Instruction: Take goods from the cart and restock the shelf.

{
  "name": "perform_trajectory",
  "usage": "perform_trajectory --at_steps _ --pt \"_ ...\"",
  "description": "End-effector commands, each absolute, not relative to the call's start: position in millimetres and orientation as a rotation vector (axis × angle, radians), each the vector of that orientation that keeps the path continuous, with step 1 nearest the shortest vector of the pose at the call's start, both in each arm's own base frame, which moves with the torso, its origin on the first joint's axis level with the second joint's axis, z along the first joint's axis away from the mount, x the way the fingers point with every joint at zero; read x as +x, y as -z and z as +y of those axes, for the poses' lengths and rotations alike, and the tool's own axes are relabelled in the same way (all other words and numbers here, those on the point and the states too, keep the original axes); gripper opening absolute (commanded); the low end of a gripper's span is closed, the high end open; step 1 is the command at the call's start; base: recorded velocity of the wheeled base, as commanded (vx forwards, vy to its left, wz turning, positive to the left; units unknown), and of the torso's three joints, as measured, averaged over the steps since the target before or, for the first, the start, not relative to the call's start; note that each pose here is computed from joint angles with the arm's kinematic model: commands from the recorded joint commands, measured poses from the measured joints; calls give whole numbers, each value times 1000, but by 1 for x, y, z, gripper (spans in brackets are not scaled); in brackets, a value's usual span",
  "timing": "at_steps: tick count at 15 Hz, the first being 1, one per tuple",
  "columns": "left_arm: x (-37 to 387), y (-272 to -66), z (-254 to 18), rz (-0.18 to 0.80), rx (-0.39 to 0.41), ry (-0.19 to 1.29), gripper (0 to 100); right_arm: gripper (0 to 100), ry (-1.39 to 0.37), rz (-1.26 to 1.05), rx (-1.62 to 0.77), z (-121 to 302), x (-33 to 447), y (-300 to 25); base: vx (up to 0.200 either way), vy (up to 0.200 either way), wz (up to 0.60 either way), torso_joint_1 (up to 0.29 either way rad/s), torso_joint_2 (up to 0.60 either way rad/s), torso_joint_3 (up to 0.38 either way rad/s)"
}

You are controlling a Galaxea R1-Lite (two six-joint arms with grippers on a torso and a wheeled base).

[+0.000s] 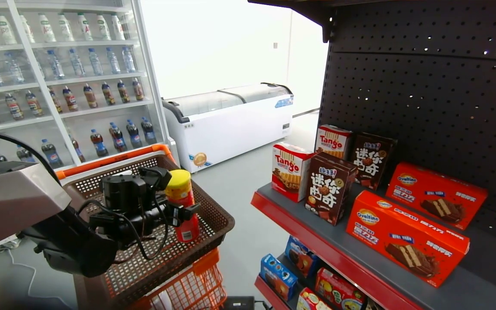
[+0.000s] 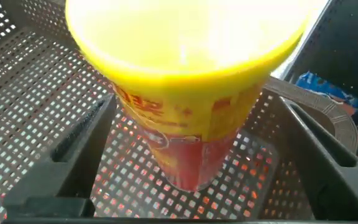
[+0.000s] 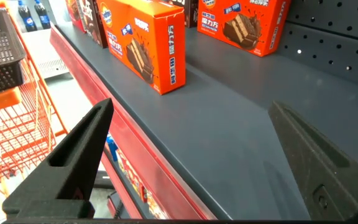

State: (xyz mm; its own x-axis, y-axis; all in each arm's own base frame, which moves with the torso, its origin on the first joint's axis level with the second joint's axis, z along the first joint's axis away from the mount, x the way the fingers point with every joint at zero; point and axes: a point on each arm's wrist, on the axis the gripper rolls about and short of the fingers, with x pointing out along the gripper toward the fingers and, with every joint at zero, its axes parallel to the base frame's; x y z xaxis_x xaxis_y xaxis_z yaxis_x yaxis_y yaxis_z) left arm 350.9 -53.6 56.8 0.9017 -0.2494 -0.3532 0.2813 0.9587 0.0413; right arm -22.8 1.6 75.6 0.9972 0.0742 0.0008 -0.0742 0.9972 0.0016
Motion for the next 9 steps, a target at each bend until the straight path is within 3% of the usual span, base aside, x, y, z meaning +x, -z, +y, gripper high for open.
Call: perform_trajectory --at_steps 1,7,8,9 --pt "356 -52 -56 356 92 280 100 100 -75 -1 1 2 -23 -76 0 0 0 0 0 0" --pt "372 -32 -57 313 91 273 100 100 -75 -1 1 2 -23 -76 0 0 0 0 0 0" --pt "375 -34 -56 298 92 266 0 100 -75 -1 1 2 -23 -76 0 0 0 0 0 0" --pt "375 -34 -56 298 96 254 0 100 -75 -1 1 2 -23 -76 0 0 0 0 0 0"
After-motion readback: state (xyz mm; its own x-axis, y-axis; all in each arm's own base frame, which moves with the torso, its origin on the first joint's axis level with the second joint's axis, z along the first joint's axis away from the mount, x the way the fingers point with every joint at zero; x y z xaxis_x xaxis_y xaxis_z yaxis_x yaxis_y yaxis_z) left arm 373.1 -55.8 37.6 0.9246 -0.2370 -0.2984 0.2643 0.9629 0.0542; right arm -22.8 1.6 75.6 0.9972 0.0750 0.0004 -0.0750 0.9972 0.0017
